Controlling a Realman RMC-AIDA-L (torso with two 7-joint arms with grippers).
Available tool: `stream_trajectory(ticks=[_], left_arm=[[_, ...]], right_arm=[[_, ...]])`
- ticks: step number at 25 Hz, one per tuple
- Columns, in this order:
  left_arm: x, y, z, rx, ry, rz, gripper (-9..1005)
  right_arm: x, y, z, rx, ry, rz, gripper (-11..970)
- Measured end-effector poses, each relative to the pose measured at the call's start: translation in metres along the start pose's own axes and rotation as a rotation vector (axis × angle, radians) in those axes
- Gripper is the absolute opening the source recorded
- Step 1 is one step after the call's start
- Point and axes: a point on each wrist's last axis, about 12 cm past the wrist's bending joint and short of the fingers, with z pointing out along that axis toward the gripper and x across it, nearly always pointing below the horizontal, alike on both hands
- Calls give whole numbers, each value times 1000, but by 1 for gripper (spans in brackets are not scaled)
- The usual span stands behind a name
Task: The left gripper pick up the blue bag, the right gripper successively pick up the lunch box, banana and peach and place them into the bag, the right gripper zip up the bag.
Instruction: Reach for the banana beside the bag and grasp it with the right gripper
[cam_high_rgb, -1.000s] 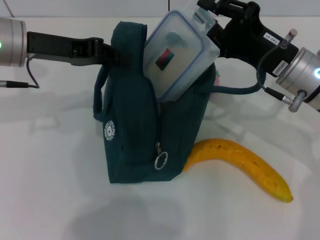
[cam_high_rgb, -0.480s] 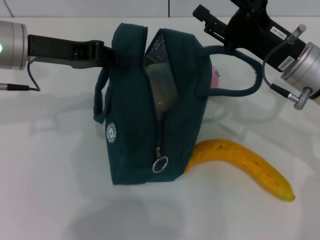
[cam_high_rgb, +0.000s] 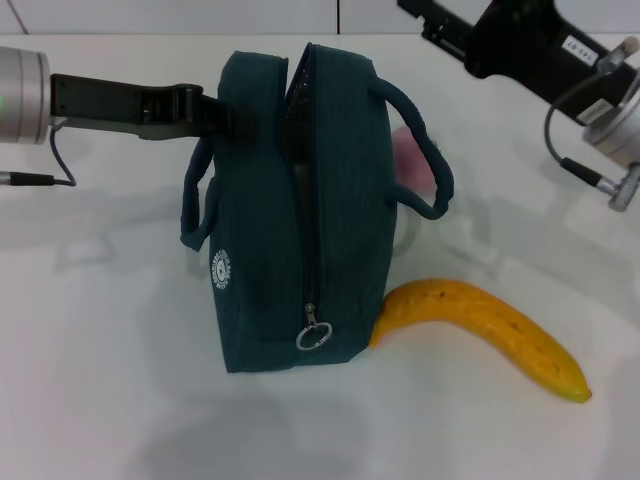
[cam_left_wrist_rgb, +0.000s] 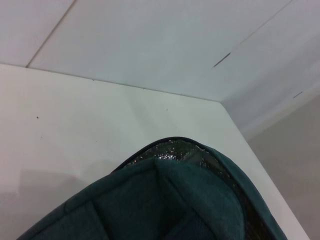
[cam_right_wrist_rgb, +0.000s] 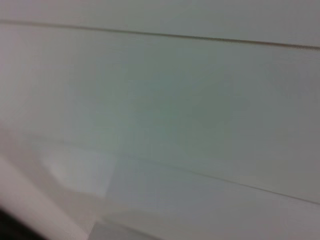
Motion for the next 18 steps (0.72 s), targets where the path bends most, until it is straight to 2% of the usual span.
stream_trajectory(ticks=[5,10,15,18], left_arm=[[1,1,-1,-1,-1,-2,53],[4,2,-3,15,-21,-8,53],[6,2,-5,26,-34,-10,53],[7,3,-5,27,-34,-12,53]], right_arm=[[-13,10,-9,2,74,-180,723],[-17,26,-13,4,273,-340,772],[-27,39,-26,78,419,-501,857],[-37,48,-35,128,488,-583,857]])
